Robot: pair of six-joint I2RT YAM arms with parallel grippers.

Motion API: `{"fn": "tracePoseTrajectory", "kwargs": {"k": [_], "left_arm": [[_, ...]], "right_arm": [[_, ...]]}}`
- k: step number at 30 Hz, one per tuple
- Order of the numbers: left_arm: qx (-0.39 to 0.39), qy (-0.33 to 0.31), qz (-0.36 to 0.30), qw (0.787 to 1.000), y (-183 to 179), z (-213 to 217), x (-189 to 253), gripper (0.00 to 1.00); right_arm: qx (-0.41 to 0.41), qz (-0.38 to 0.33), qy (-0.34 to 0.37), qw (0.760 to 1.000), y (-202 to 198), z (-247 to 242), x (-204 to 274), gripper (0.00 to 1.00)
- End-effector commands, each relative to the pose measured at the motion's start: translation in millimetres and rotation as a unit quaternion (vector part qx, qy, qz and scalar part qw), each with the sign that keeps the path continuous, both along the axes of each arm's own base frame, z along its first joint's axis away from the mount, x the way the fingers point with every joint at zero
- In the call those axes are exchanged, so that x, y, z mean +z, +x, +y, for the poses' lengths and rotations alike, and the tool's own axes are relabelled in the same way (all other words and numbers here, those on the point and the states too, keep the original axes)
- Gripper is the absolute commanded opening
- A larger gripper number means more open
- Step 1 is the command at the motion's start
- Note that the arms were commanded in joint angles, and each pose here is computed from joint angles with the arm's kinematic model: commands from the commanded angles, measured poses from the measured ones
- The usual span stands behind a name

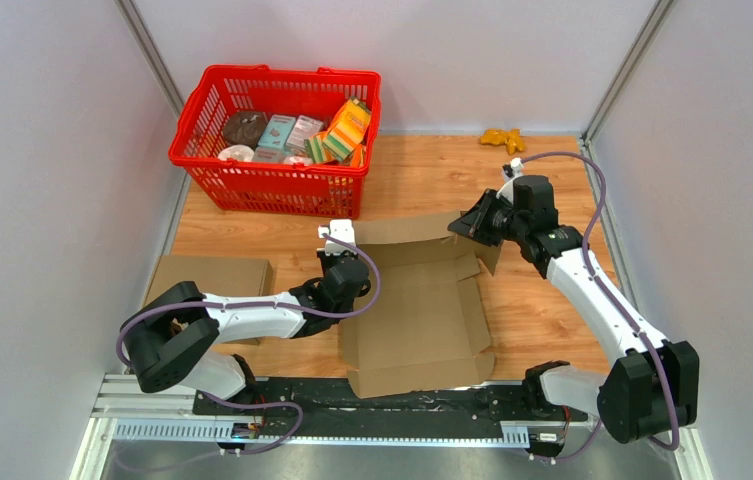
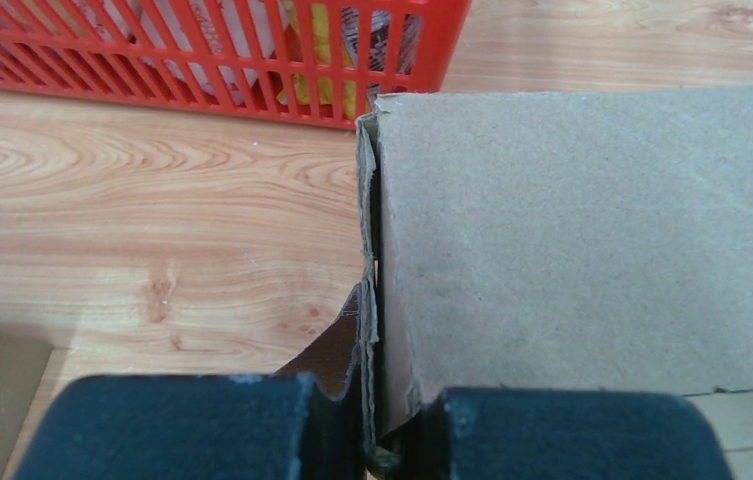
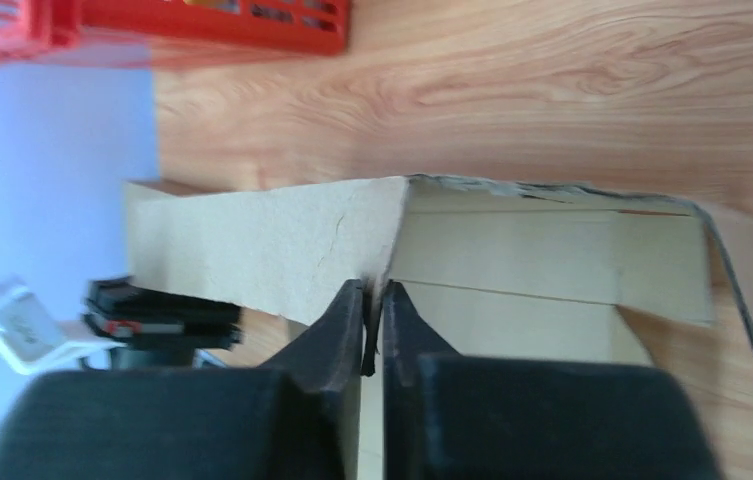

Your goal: Fold the paper box

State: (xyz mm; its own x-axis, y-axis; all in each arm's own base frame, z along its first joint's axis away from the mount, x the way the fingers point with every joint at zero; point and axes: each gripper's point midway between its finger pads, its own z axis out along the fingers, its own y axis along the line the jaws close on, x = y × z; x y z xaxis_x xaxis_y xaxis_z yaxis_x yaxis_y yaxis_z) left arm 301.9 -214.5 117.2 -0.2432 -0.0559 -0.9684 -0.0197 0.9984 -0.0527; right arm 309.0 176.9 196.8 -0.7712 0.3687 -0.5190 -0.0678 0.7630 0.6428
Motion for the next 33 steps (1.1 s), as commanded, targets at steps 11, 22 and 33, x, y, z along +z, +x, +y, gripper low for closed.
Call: {"fn": "tracePoseTrajectory", "kwargs": {"k": [11,22,33], "left_arm": [[-0.004,-0.023,-0.002,1.000,-4.4,1.8,2.8,0.00],[-0.003,-0.020,0.000,1.000,-4.1,1.6,2.0,0.00],[-0.002,-0.012,0.003,1.000,-2.2,-0.5,-0.1,0.00]], "right_arm": [[-0.038,-0.089,-0.053,0.994,-23.4,-47.9,6.9,0.78],[-0.163,-0.085,-0.164,0.969,-23.6,-82.5,-58.4,0.09],[-0.201,-0.062,-0.189,0.959,11.7,-83.3,-104.4,0.00]]}}
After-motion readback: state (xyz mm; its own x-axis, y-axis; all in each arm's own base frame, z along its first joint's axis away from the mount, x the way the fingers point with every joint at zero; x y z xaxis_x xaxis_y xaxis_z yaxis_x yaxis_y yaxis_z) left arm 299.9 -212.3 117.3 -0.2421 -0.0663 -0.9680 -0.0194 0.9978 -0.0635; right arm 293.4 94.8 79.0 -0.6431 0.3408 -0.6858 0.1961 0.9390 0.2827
